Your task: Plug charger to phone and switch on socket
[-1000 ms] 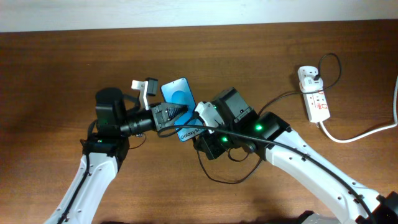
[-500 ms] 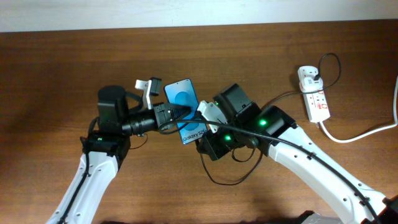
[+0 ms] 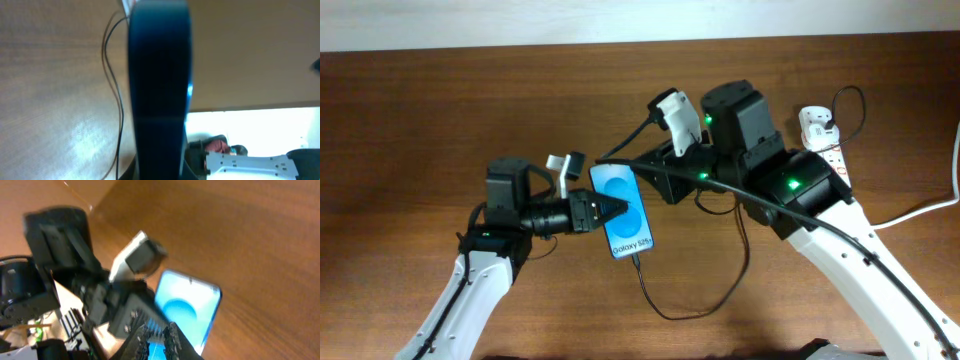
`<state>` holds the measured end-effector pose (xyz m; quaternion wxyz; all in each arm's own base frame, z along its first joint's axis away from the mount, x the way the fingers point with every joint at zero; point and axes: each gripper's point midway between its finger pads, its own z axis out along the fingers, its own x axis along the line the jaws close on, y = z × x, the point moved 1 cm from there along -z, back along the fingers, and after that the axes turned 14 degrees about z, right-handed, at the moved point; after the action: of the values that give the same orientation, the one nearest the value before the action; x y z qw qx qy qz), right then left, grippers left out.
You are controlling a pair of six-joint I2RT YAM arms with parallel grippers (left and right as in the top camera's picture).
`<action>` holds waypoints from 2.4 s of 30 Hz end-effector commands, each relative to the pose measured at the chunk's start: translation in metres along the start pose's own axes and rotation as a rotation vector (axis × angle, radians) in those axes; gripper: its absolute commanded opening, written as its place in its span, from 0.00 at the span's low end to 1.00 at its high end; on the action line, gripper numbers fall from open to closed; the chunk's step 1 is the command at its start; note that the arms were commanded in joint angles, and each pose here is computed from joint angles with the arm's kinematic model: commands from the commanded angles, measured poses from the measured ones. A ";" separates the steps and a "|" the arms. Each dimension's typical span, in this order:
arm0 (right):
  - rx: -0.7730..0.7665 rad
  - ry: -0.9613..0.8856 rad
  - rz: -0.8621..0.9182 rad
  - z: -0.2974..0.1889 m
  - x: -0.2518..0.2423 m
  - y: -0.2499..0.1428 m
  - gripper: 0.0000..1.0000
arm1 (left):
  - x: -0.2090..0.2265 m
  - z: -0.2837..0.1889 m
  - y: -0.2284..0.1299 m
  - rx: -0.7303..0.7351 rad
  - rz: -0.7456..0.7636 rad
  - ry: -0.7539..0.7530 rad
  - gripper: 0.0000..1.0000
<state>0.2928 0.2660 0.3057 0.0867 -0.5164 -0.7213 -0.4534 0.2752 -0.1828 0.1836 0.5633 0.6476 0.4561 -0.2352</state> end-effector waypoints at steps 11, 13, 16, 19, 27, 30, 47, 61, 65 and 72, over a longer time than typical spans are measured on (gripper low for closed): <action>-0.098 -0.384 0.366 -0.134 -0.121 -0.024 0.76 | 0.079 0.011 0.044 -0.142 0.170 0.375 0.00; -0.081 -0.427 0.452 -0.146 -0.136 -0.036 0.81 | 0.089 0.038 0.059 -0.059 0.167 0.246 0.00; -0.047 -0.438 0.488 -0.148 -0.138 -0.047 0.88 | 0.112 0.060 0.070 0.093 0.136 0.192 0.00; -0.028 -0.442 0.502 -0.148 -0.137 -0.052 1.00 | 0.127 0.064 0.064 0.183 0.033 0.211 0.00; 0.058 -0.455 0.564 -0.149 -0.133 -0.075 0.98 | 0.166 0.037 0.029 0.312 -0.009 0.435 0.00; 0.058 -0.454 0.563 -0.149 -0.133 -0.075 0.98 | 0.170 0.035 0.026 0.323 -0.014 0.463 0.01; 0.058 -0.454 0.563 -0.149 -0.133 -0.075 0.98 | 0.197 0.015 0.020 0.366 -0.007 0.671 0.27; 0.058 -0.454 0.563 -0.149 -0.133 -0.075 0.98 | 0.218 0.017 -0.035 0.338 -0.143 0.667 0.31; 0.058 -0.454 0.563 -0.149 -0.133 -0.075 0.98 | 0.229 0.012 -0.042 0.334 -0.123 0.726 0.37; 0.058 -0.454 0.563 -0.149 -0.133 -0.075 0.98 | 0.234 0.007 -0.041 0.334 -0.114 0.766 0.53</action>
<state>0.2405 0.0641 0.2697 0.0627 -0.7791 -0.5649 -0.2645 0.3728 -0.1462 0.0157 0.3219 0.7389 0.5824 -0.1062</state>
